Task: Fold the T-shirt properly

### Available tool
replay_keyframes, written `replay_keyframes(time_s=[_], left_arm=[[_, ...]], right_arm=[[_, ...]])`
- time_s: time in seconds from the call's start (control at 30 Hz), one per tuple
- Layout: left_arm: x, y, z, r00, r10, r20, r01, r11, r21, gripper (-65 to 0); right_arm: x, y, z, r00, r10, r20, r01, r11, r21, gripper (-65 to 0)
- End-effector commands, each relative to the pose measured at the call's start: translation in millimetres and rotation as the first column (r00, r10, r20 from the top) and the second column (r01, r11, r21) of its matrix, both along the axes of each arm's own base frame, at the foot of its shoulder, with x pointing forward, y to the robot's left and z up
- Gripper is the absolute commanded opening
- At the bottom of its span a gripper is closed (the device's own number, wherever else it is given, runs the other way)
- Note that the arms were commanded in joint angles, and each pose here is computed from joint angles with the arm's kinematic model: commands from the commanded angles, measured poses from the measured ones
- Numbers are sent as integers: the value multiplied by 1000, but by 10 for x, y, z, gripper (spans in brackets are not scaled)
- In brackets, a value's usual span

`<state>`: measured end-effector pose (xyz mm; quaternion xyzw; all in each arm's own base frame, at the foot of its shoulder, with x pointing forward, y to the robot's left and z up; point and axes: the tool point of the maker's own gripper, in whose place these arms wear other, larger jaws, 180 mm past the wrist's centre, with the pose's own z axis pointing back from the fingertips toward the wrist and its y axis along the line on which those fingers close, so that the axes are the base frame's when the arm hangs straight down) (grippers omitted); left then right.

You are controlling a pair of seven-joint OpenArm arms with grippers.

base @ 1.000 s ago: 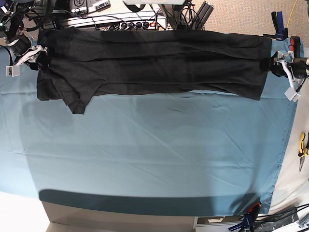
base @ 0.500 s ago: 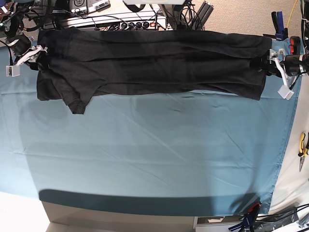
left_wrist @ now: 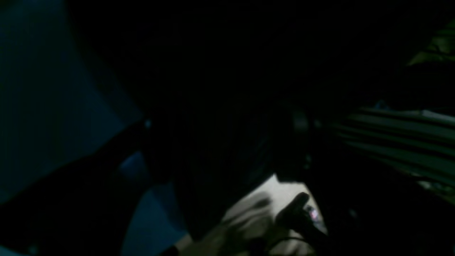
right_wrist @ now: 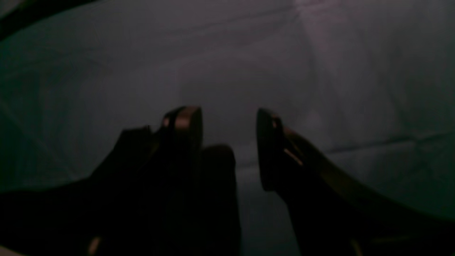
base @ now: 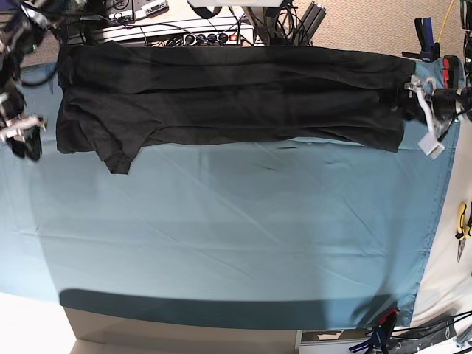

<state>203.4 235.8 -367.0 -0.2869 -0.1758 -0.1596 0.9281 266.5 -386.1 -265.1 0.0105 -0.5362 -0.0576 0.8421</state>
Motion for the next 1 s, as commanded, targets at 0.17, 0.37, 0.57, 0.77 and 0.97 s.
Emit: replay_keyframes(time_s=[0.17,0.37,0.57,0.77,0.97], left_arm=[[80,9,132,999,-18,45,18,1000,5,-264],[78,4,135,998,-27,50,27,1000,4,-264],[78,4,134,998,-27,50,27,1000,4,-264],[77,5,134,998,-27,50,27,1000,5,-264],[77,4,134,998,-27,50,27,1000,5,-264]], right_arm=[[241,260,-125,998,60,19,-60,998,12,-397],[424,491,-634,992,111,-65,-101,985,143,-397],[627,680,-772,992,121,-37,-105,951,290,-396],[706,983,-795,977,208,-50,-178,919,351,-397],[684,1131,-895,960,263,-100,-213,911,352,-397]])
